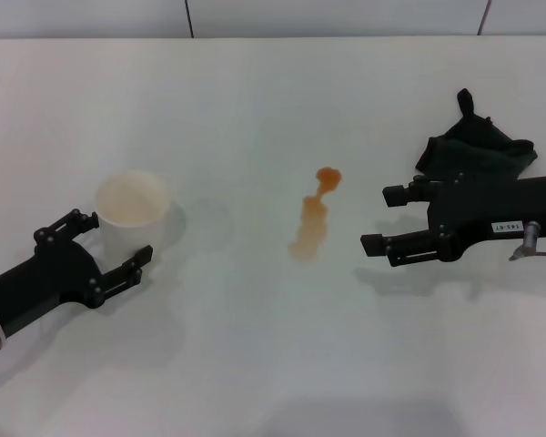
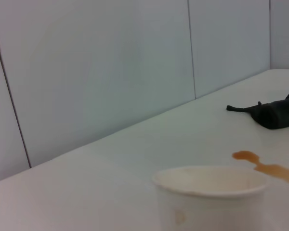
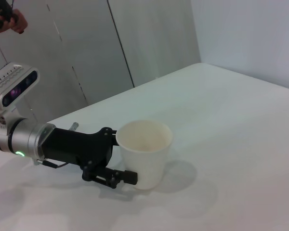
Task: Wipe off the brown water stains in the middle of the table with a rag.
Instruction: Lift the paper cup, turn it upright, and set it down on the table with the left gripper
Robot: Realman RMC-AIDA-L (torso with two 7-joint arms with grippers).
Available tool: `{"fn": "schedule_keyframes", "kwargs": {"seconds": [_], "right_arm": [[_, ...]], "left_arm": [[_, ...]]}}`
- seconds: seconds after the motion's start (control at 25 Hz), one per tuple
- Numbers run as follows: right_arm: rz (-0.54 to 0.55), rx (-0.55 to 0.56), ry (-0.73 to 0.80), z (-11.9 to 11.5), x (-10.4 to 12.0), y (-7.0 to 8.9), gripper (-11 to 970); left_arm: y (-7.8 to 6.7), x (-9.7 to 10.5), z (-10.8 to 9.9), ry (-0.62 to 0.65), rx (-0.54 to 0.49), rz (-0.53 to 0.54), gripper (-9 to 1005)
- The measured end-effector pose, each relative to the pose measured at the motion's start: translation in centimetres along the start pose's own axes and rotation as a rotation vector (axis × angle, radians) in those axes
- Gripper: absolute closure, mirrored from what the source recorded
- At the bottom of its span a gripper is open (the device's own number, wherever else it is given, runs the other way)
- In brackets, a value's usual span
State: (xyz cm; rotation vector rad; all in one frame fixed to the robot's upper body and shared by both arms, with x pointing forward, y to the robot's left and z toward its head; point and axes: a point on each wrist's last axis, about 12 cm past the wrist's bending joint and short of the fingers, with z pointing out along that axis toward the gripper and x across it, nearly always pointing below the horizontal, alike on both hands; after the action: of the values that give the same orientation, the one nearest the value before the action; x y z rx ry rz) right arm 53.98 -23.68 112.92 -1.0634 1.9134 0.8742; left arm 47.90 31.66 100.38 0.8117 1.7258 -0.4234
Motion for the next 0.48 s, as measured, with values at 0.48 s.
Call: {"fn": "schedule_keyframes", "kwargs": {"seconds": [0.48], "right_arm": [[-0.003,-0.004,0.000,0.07,-0.19,0.06,105]], "left_arm": [[-0.19,0.28,-0.30,0.008,0.000,-0.029,160]]}}
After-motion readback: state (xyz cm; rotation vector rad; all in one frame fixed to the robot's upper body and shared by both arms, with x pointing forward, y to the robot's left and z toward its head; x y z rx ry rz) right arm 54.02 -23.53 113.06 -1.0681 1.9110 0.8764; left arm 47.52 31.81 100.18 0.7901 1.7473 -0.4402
